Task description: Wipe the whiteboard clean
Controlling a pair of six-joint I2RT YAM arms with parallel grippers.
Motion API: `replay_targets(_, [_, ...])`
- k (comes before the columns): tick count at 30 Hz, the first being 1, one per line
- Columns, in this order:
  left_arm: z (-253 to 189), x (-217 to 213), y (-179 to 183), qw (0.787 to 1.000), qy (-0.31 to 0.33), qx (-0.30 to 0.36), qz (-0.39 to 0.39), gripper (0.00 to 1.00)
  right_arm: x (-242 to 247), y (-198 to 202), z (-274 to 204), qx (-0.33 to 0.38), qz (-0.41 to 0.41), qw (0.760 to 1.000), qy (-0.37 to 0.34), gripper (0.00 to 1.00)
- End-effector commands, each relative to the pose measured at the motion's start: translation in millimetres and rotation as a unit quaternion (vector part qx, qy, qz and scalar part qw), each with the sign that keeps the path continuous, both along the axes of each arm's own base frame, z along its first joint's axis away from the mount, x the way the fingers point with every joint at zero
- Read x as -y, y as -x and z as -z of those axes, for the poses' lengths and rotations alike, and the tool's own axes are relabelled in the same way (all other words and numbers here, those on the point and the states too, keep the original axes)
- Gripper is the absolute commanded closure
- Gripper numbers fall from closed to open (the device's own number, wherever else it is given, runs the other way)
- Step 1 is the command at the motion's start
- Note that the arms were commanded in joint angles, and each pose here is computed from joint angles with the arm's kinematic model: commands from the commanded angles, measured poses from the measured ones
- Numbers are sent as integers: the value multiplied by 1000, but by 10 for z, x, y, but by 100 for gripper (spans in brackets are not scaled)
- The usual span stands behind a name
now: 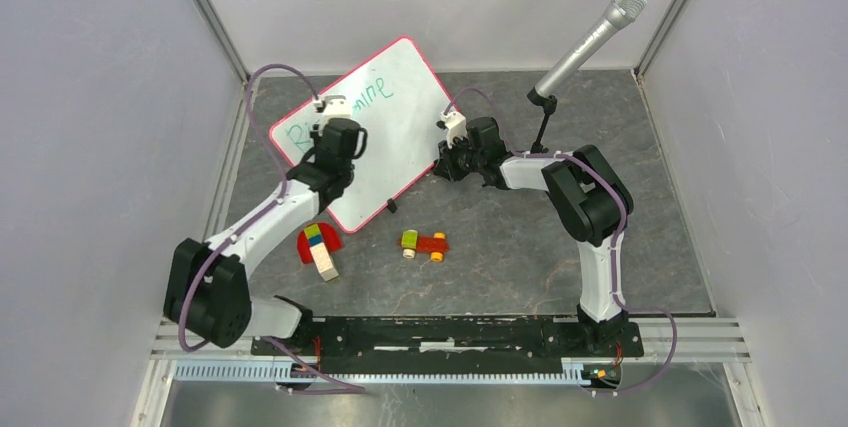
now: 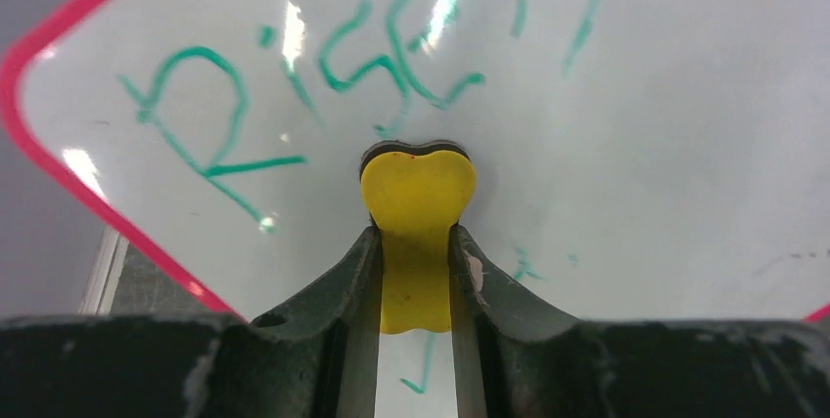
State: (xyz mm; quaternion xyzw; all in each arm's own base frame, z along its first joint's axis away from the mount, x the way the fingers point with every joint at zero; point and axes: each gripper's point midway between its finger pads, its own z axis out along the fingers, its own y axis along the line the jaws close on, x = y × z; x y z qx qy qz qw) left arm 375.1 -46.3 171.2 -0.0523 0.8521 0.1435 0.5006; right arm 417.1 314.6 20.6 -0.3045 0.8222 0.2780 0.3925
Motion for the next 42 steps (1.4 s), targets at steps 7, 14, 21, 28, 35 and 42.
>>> replay_targets(7, [620,704,63,996,-65,-48,41,79,22,97,167,-35,-3,999,9,100])
replay_targets(14, [359,315,80,995,-94,-28,-17,80,31,98,179,-35,-1,999,11,100])
replay_targets(21, [1,-344,171,994,-43,19,-99,79,5,82,152,-33,-4,999,6,100])
replay_targets(28, [122,-276,188,996,-25,7,-84,80,13,84,138,-32,-3,999,6,100])
replay_targets(35, [485,245,266,999,-27,-20,-32,80,12,88,123,-31,-4,1000,5,100])
replay_targets(42, [642,287,350,998,-25,-36,-46,81,28,98,103,-28,-4,1000,4,100])
